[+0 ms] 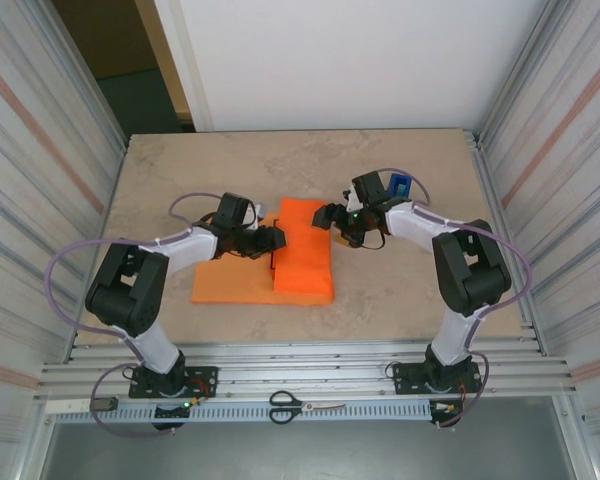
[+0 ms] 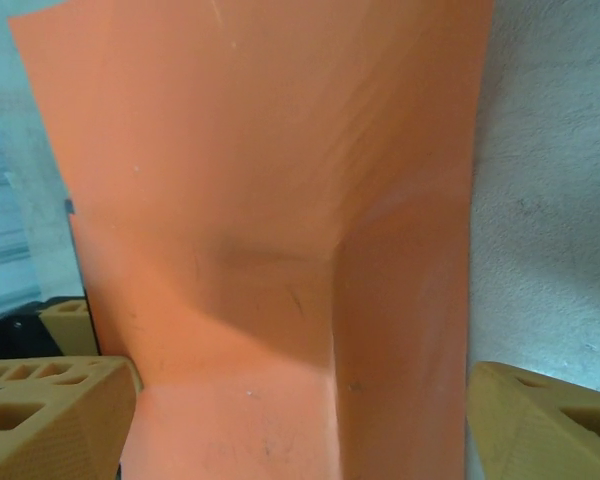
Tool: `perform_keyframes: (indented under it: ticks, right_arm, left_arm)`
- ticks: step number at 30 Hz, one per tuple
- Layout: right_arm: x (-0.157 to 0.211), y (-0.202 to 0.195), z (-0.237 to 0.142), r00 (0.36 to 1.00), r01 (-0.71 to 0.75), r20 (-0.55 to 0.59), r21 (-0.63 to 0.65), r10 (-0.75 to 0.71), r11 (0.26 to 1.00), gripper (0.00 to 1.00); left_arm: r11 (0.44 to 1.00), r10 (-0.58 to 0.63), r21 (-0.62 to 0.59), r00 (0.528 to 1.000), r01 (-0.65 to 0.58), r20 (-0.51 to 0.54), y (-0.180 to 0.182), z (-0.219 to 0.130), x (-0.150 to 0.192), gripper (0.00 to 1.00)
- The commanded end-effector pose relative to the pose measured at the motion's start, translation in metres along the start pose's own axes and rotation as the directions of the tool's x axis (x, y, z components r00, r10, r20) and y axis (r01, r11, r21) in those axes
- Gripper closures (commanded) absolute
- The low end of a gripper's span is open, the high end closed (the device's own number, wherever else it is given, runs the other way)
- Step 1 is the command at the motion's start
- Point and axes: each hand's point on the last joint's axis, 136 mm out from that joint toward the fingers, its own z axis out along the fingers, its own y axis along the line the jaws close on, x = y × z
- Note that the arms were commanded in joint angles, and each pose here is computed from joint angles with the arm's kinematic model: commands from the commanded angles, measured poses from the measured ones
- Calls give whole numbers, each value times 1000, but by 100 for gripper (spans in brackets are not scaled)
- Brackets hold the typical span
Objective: Wrap the gift box in paper
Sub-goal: First fold the wrapping paper around the gift box.
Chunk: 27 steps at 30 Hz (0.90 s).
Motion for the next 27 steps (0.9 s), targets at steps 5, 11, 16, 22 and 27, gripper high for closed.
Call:
perform_keyframes:
  ticks: [5, 11, 16, 22, 27]
  right_arm:
    - [2, 5, 11, 998, 24, -51, 12, -23, 1000, 10]
    - [3, 5, 26, 998, -3, -62, 14, 4, 1000, 6]
    - [2, -21, 38, 996, -65, -48, 78, 69, 995, 6]
    - [-5, 14, 14, 1000, -4, -11, -27, 4, 1000, 6]
    - [-23, 23, 7, 1000, -13, 6, -68, 13, 998, 5]
  left_arm:
    - [984, -89, -161, 991, 72, -101, 45, 18, 38, 54]
    - [984, -91, -165, 990, 72, -107, 46, 19, 41, 54]
    - [984, -85, -168, 990, 66, -113, 47, 18, 43, 54]
    - [981, -84, -183, 989, 61, -121, 51, 17, 45, 55]
    - [981, -89, -181, 988, 65, -125, 52, 19, 47, 55]
